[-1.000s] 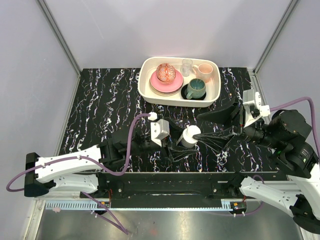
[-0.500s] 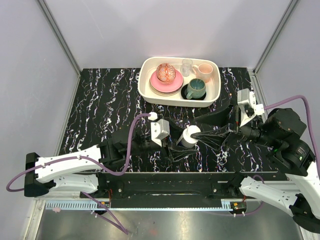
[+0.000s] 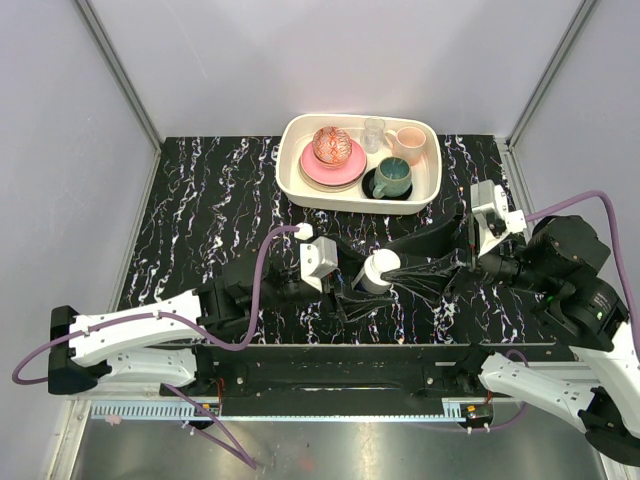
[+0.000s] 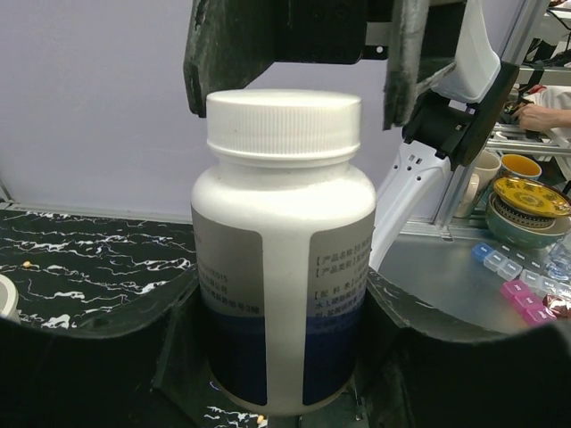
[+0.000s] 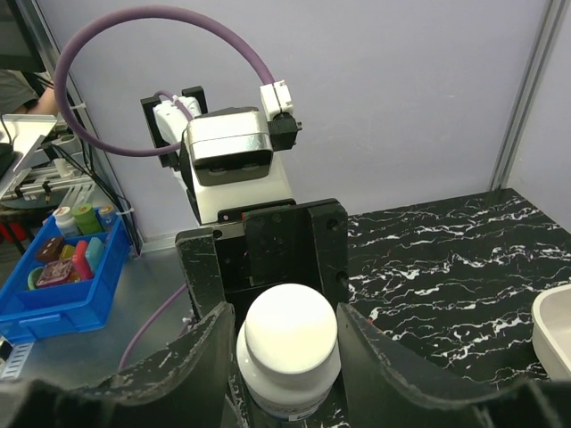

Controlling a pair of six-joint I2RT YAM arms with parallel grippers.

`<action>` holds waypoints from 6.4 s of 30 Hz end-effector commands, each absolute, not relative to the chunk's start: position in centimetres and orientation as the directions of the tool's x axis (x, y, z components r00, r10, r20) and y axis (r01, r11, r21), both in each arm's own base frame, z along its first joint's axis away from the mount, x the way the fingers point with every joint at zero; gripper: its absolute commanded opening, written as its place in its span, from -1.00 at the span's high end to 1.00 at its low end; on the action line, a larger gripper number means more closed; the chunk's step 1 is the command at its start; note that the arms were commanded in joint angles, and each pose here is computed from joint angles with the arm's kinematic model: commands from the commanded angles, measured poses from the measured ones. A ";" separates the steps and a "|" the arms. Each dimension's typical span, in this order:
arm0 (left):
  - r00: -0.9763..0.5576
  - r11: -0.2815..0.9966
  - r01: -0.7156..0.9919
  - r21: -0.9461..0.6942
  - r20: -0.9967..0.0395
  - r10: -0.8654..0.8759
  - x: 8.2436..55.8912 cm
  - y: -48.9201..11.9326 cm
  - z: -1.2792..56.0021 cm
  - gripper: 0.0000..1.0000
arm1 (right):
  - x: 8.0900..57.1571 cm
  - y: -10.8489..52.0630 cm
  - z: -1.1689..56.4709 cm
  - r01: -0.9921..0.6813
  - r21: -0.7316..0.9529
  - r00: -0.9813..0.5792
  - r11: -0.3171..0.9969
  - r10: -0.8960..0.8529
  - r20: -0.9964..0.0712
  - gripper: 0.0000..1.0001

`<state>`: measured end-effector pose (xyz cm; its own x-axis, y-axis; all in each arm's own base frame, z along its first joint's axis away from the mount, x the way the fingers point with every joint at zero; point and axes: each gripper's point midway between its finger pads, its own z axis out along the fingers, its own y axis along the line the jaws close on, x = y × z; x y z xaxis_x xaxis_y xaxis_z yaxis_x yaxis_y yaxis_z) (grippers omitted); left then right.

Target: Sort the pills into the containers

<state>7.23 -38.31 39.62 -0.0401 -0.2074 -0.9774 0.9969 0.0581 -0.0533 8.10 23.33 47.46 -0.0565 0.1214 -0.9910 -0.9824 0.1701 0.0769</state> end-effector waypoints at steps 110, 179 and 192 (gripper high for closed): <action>0.016 0.281 0.958 -0.050 -0.973 -0.229 11.0 -36.3 43.1 1.00 | 12.2 24.6 46.6 -0.934 0.173 -0.137 0.313 0.133 -0.981 0.77; -0.041 0.036 0.998 -0.053 -0.959 -0.281 6.5 -36.7 42.7 1.00 | 7.1 24.2 47.8 -0.996 0.041 -0.027 0.078 0.175 -0.984 -0.51; -0.033 0.045 0.998 -0.048 -0.958 -0.286 6.7 -36.9 43.1 1.00 | 7.5 24.6 46.8 -0.995 0.063 -0.052 0.079 0.141 -0.989 0.14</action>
